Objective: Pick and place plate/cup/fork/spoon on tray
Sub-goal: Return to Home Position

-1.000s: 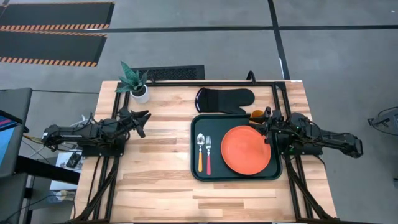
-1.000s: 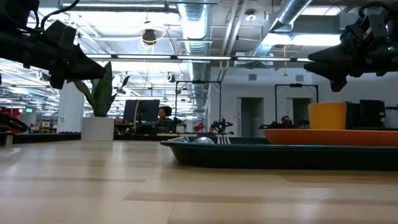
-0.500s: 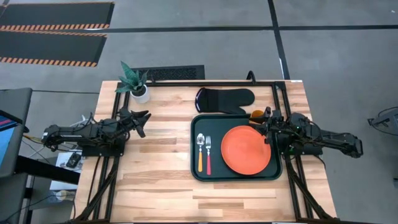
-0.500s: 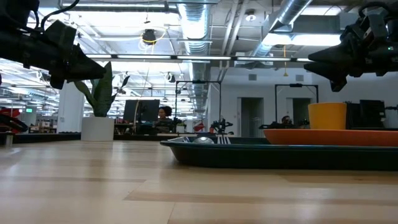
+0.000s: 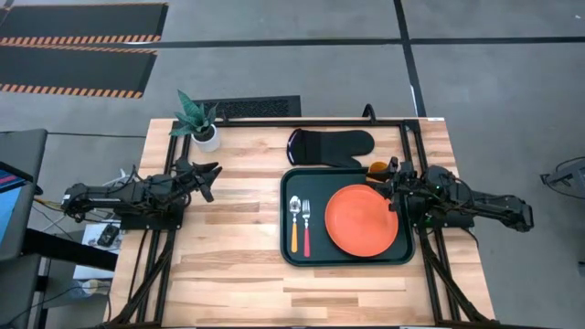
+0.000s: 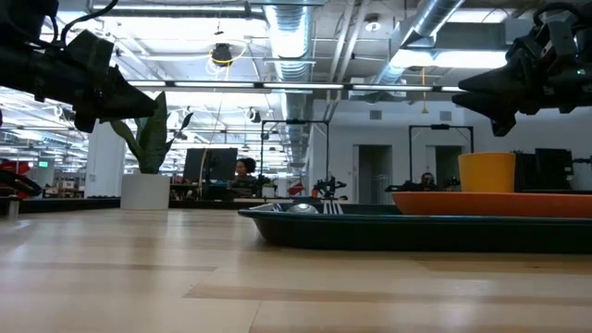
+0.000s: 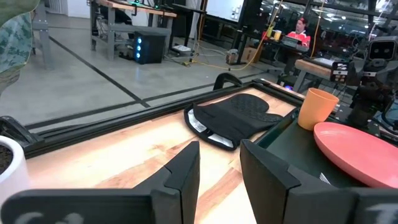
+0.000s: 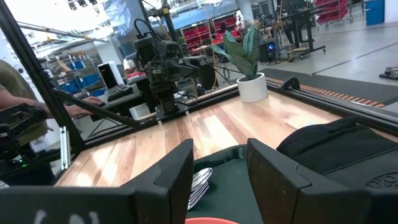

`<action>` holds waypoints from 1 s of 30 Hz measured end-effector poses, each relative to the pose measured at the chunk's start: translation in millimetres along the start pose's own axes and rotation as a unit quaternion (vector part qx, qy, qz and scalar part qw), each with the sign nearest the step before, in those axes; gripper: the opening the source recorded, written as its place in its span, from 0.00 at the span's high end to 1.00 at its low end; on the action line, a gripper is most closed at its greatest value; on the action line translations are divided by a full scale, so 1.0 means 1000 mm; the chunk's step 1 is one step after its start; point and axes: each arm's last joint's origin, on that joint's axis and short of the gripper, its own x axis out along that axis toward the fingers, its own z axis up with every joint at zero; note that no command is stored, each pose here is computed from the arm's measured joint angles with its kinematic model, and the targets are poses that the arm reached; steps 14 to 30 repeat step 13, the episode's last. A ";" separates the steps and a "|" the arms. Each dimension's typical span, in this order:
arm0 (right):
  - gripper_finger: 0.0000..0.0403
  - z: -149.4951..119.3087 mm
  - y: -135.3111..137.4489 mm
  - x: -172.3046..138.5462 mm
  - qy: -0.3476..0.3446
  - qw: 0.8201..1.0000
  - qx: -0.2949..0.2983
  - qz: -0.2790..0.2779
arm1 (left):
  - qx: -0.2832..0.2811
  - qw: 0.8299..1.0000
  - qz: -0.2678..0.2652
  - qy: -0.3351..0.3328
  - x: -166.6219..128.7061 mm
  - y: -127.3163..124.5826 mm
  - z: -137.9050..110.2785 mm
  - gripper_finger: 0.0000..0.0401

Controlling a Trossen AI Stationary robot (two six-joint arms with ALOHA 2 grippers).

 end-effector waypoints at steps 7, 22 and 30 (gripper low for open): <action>0.58 0.000 0.000 0.000 0.000 1.000 0.000 0.000 | 0.000 1.000 0.000 0.000 0.000 0.000 0.000 0.74; 0.57 0.000 0.000 0.000 0.000 1.000 0.000 0.000 | 0.000 1.000 0.000 0.000 0.000 0.000 0.000 0.74; 0.57 0.000 0.000 0.000 0.000 1.000 0.000 0.000 | 0.000 1.000 0.000 0.000 0.000 0.000 0.000 0.74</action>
